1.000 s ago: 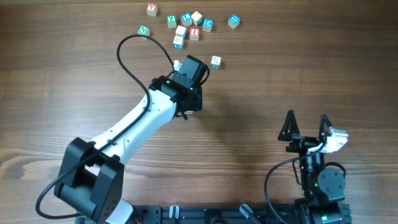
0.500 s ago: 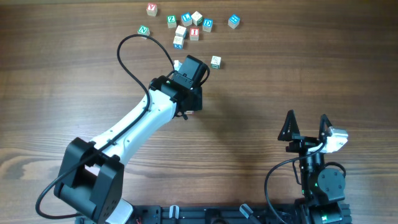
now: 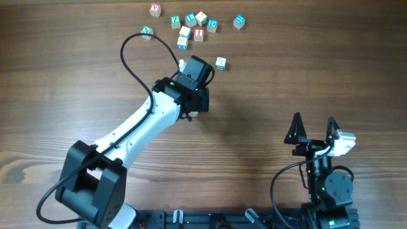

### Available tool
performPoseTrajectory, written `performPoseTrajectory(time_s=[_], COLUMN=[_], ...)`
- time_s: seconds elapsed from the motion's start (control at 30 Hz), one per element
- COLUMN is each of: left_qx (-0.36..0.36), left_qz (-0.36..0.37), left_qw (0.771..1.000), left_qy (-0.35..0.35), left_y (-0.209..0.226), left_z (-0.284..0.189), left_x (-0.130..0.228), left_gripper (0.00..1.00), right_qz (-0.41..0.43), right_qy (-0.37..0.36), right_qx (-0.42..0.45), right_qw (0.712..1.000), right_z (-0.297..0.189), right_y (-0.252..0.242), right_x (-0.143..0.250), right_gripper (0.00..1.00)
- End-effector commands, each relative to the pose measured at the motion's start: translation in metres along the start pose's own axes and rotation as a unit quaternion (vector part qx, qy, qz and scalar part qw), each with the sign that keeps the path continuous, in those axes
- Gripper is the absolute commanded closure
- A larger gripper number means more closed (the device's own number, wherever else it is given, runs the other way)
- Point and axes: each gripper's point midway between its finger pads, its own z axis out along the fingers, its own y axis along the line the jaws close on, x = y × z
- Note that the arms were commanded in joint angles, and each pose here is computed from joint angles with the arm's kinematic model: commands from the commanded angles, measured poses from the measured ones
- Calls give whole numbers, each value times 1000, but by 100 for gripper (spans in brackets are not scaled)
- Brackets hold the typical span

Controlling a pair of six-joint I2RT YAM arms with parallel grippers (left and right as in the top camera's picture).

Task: Form a tower
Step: 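Reach the left gripper to the red 'I' block and grasp it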

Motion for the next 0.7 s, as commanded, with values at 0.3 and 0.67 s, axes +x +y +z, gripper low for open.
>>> performPoseTrajectory(time_s=[0.3,0.67], left_qx=[143,163], left_qz=[-19,17], left_qw=[954,979], left_qy=[-263,-121], left_y=[-62,-93], left_z=[-71,-2], left_x=[-157,-160], left_gripper=[50,56], right_qz=[-8,-8], right_qy=[-6,-6], right_qx=[6,6], right_qw=[1000,1000], right_z=[0,0], right_y=[-2,-2], right_x=[-3,-3], right_gripper=[0,0])
